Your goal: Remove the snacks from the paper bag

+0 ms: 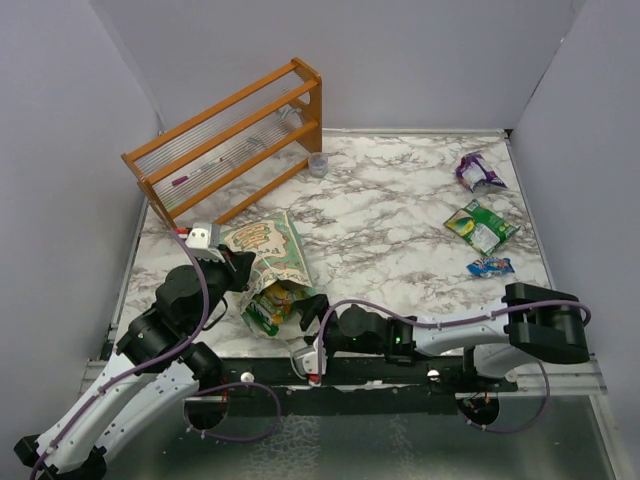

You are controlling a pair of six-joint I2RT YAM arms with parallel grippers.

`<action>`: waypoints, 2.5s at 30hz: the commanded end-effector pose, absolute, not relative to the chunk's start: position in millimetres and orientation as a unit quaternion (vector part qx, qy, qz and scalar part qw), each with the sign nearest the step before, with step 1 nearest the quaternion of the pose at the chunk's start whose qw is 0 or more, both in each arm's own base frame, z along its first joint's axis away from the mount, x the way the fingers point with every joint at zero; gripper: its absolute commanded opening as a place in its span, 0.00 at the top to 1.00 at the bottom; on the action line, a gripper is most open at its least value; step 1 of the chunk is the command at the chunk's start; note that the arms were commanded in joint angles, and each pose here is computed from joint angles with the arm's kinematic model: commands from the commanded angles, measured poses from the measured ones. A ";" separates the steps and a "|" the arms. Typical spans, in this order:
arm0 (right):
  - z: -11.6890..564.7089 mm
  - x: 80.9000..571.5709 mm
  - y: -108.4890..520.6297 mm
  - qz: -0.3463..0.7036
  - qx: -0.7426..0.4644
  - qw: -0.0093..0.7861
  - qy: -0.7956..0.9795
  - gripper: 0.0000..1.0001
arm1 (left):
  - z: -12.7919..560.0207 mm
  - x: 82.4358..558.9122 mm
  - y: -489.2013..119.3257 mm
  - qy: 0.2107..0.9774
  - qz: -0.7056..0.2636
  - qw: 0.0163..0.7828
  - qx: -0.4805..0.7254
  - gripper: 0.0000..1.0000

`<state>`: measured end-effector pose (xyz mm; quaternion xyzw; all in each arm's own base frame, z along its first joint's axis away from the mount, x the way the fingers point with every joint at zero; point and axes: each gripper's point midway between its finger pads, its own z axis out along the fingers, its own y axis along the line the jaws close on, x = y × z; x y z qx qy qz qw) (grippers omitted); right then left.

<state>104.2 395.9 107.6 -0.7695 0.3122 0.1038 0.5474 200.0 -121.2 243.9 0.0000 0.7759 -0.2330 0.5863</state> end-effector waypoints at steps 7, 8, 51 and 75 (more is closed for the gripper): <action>105.0 131.7 429.4 -0.004 -0.784 0.564 0.259 0.07 | 250.5 199.9 -122.4 0.768 -0.241 0.594 0.000 1.00; 106.8 134.8 432.6 -0.013 -0.781 0.569 0.258 0.08 | 250.3 199.7 -122.6 0.768 -0.241 0.593 0.000 1.00; 117.6 137.6 445.3 -0.048 -0.756 0.596 0.266 0.58 | 249.4 200.1 -123.9 0.769 -0.241 0.592 0.003 1.00; 192.1 75.9 338.7 0.149 -0.658 0.622 0.396 0.63 | 247.5 201.3 -121.9 0.772 -0.235 0.590 -0.002 1.00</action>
